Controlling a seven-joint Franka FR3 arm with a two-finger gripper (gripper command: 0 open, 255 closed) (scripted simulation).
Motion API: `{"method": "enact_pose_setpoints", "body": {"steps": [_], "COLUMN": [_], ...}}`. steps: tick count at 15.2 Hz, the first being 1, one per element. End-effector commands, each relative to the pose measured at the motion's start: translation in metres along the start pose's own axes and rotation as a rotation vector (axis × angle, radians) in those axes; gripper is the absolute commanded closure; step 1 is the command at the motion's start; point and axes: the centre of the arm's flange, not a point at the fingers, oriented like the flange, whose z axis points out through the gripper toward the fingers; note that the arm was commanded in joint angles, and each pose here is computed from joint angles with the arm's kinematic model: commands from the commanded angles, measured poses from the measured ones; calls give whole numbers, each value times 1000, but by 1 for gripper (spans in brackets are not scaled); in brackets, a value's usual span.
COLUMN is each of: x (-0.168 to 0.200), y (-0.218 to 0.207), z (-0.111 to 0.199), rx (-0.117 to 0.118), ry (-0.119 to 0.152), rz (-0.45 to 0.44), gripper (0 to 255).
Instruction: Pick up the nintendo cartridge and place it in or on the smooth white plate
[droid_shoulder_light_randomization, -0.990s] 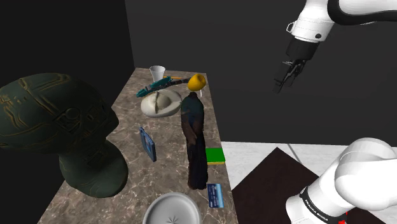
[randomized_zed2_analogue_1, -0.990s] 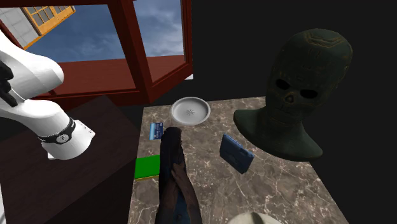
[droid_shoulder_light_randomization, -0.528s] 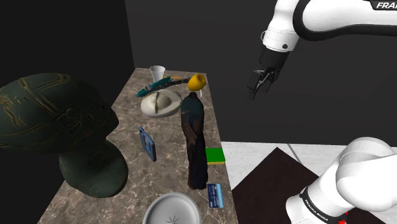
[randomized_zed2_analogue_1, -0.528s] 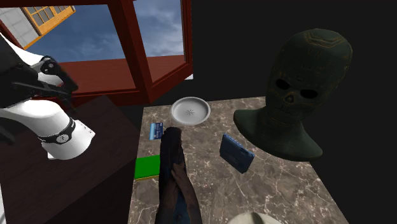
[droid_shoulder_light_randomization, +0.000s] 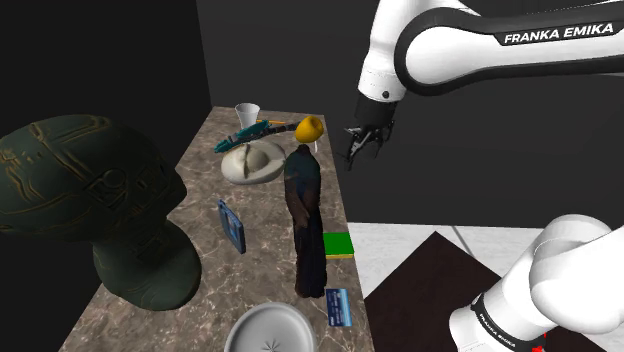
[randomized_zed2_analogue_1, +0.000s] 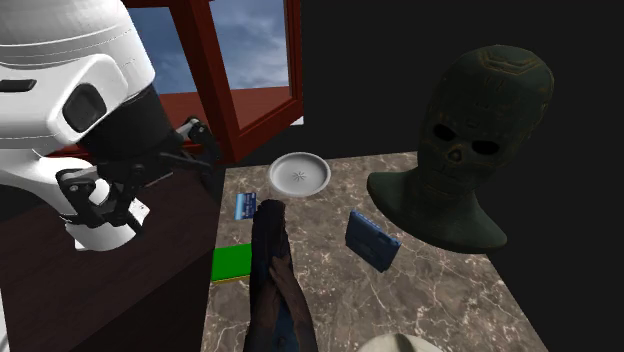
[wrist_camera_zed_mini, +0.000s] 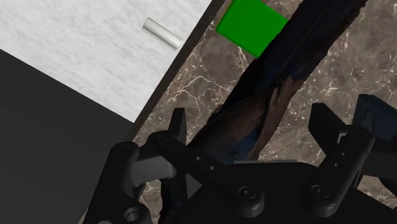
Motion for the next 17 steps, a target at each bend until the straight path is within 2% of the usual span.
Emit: {"method": "enact_pose_setpoints", "body": {"steps": [1,17], "x": [14,126], "y": [-16,-173], "z": [11,96], "rx": [-1,-14], "ry": [4,29], "rz": [2,9], "gripper": [0,0]}}
